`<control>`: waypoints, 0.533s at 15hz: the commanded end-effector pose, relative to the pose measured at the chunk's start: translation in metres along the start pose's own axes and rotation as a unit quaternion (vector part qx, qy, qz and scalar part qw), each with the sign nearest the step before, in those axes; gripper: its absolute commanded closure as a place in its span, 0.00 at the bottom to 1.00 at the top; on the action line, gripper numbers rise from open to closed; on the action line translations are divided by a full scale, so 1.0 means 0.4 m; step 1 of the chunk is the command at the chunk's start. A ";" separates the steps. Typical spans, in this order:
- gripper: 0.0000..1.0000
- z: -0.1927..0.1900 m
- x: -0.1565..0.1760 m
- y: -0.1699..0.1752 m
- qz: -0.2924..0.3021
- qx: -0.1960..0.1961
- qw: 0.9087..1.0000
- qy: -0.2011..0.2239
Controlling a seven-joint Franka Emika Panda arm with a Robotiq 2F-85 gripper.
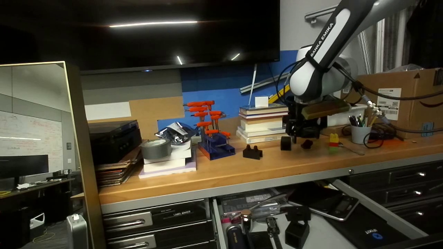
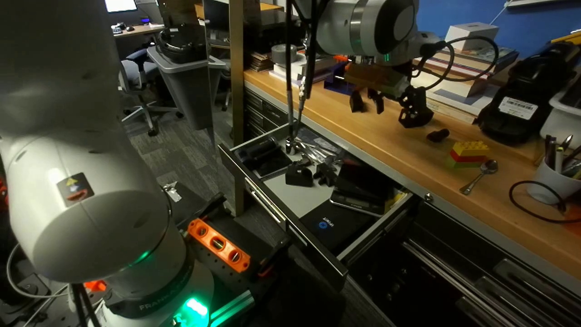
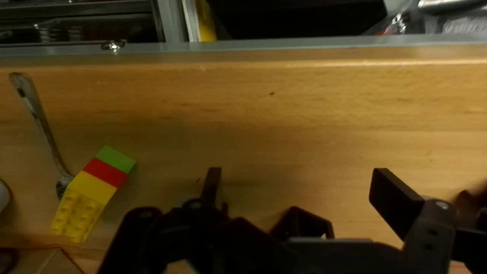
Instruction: Put the black objects on the tabletop in the open drawer and then close the drawer
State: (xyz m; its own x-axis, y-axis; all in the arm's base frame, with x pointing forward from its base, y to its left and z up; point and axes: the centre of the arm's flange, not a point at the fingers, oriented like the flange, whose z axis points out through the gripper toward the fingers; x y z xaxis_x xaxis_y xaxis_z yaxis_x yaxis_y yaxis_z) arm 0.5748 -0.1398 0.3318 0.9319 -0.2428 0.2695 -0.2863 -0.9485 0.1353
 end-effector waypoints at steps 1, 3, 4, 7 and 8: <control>0.00 0.063 0.144 0.028 0.029 -0.015 0.999 0.012; 0.00 0.100 0.183 0.055 0.036 -0.018 0.999 0.014; 0.00 0.122 0.200 0.069 0.040 -0.020 0.999 0.012; 0.00 0.179 0.237 0.109 0.057 -0.020 0.998 0.006; 0.00 0.193 0.247 0.122 0.062 -0.016 0.998 0.003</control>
State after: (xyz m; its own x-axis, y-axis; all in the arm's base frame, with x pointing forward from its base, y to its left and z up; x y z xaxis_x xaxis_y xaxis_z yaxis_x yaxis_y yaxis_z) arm 0.6396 -0.2016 0.2959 0.8968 -0.3319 0.2927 -0.3849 -0.9114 0.1458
